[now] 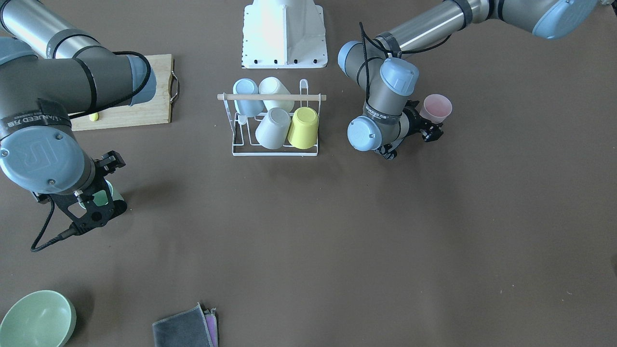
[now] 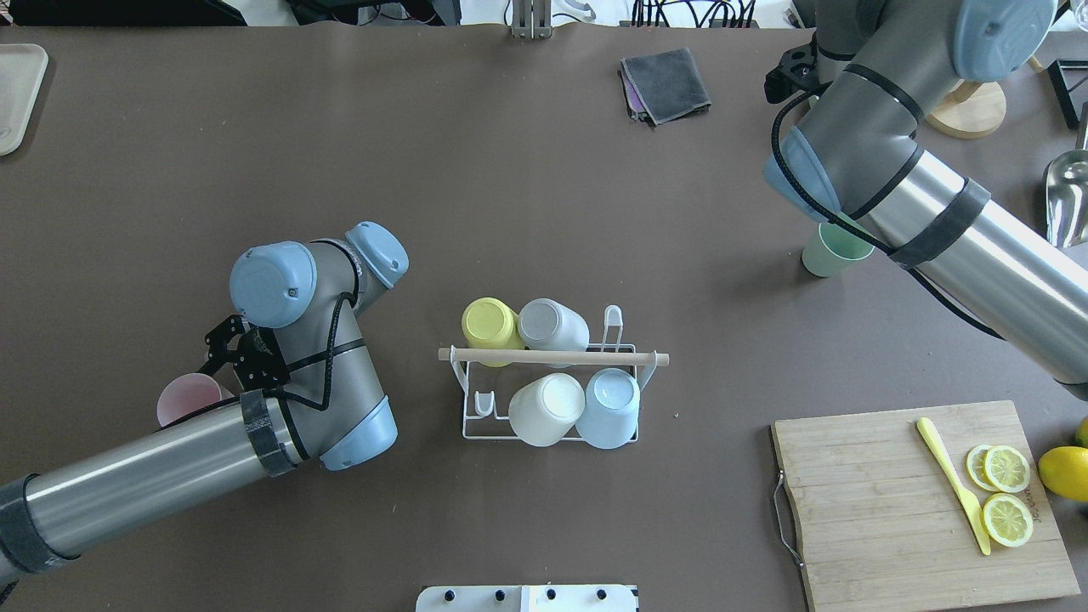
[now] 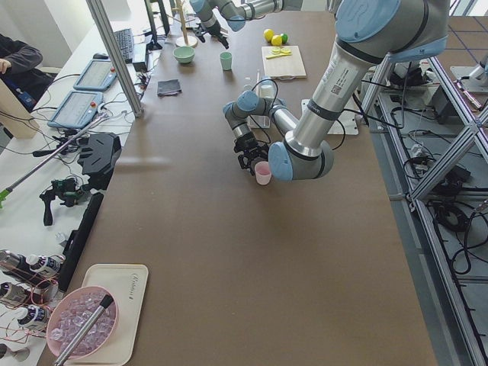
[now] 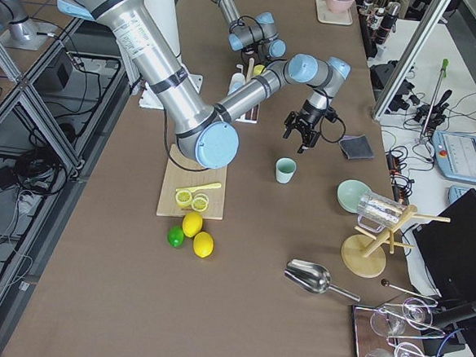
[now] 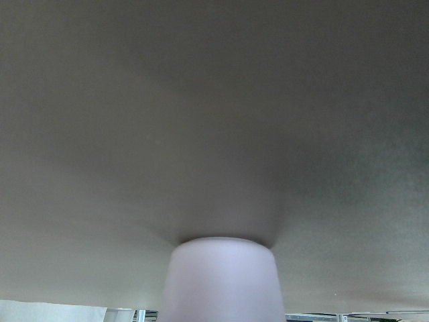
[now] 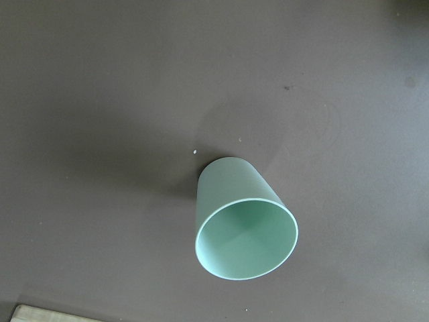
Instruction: Place cup on cup holder
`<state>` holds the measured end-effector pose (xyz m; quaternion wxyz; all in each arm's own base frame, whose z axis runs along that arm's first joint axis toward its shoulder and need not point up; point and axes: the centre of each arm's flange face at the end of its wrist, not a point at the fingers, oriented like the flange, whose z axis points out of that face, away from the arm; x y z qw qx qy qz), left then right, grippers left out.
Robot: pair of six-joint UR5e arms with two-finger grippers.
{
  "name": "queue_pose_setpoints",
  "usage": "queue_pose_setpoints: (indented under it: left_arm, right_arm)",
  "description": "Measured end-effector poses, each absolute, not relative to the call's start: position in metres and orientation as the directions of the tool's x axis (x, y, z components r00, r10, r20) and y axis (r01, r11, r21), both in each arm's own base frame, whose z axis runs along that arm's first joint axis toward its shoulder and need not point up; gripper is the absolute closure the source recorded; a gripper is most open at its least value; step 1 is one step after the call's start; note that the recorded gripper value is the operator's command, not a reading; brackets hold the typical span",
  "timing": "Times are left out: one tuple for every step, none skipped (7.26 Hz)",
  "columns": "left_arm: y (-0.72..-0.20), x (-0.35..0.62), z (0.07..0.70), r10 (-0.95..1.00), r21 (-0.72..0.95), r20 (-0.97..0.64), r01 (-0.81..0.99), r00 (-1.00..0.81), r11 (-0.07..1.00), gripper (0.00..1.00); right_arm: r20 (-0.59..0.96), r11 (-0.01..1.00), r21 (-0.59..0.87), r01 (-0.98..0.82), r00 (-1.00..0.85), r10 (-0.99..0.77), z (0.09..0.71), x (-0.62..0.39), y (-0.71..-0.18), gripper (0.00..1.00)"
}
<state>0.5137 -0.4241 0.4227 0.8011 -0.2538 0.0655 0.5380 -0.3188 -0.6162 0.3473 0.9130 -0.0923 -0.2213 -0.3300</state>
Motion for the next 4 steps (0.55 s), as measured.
queue_pose_setpoints:
  left_arm:
    - [-0.423,0.512,0.431,0.829,-0.338,-0.378,-0.895,0.412,0.291,0.02]
    - [-0.421,0.51,0.438,0.829,-0.339,-0.378,-0.895,0.413,0.291,0.02]
    - [-0.42,0.508,0.441,0.829,-0.34,-0.378,-0.895,0.413,0.291,0.02]
    - [-0.418,0.505,0.445,0.829,-0.34,-0.378,-0.894,0.413,0.29,0.02]
  right_arm:
    - [0.464,0.759,-0.04,0.65,0.685,-0.562,0.352,-0.325,-0.616,0.01]
    - [0.463,0.754,-0.058,0.654,0.687,-0.56,0.357,-0.33,-0.619,0.01]
    - [0.457,0.748,-0.077,0.659,0.69,-0.561,0.357,-0.34,-0.626,0.01]
    - [0.445,0.735,-0.099,0.671,0.69,-0.57,0.35,-0.357,-0.639,0.01]
